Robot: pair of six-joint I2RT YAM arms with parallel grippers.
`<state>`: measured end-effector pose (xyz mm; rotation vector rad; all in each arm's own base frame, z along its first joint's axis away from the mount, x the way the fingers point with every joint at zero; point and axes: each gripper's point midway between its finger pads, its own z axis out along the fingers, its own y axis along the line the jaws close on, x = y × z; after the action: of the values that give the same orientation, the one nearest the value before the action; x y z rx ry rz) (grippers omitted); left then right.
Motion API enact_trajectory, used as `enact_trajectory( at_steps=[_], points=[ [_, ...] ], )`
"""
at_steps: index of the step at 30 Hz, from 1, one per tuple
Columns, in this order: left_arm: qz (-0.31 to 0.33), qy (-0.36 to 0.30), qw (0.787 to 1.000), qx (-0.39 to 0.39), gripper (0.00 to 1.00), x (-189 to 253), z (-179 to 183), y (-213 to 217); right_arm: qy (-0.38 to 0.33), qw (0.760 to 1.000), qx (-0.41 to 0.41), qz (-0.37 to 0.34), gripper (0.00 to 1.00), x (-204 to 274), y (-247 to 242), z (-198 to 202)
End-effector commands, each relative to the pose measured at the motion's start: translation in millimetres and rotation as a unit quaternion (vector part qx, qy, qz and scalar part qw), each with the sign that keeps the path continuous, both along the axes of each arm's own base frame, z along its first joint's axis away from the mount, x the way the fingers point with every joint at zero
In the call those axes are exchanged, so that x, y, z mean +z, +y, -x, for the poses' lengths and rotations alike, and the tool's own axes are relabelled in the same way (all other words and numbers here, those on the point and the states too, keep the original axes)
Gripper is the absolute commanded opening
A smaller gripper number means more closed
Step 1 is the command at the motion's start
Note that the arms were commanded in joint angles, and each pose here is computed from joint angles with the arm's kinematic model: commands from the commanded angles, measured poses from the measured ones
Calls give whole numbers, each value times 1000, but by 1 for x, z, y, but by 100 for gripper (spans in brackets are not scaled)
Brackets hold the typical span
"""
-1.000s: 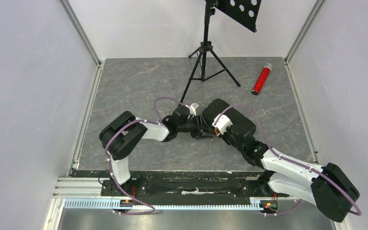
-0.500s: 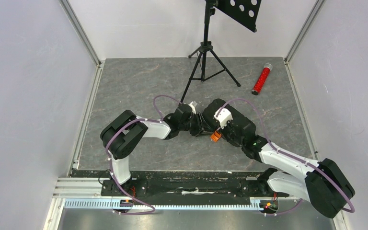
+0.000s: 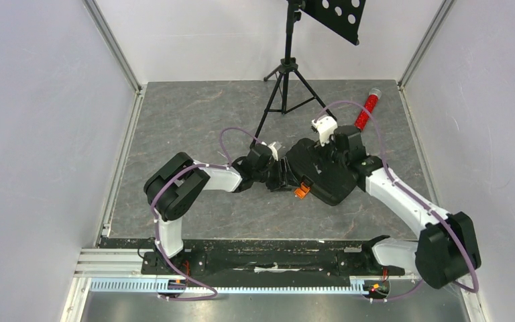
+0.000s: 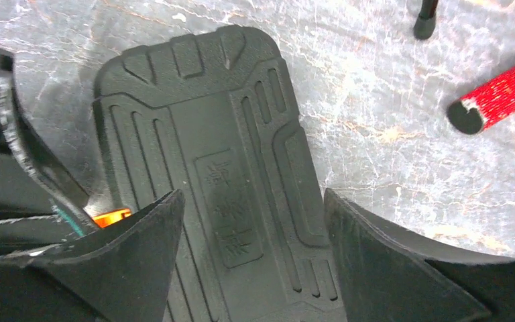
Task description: Pack the tool kit
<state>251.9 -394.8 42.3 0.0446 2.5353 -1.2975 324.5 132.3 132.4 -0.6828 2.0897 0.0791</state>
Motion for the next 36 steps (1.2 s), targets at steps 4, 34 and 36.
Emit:
enact_trajectory(
  at_steps=[4, 34, 36],
  points=[
    [3, 1, 1000, -22, 57, 1, 14, 4, 119, 991, -4, -58, 80, -33, -14, 9],
    [89, -88, 985, -122, 51, -9, 10, -29, 222, 965, -29, -139, 73, -103, -1, 76],
    [107, -71, 984, -121, 50, -2, 15, -30, 224, 964, -30, -140, 72, -105, 1, 79]
  ],
)
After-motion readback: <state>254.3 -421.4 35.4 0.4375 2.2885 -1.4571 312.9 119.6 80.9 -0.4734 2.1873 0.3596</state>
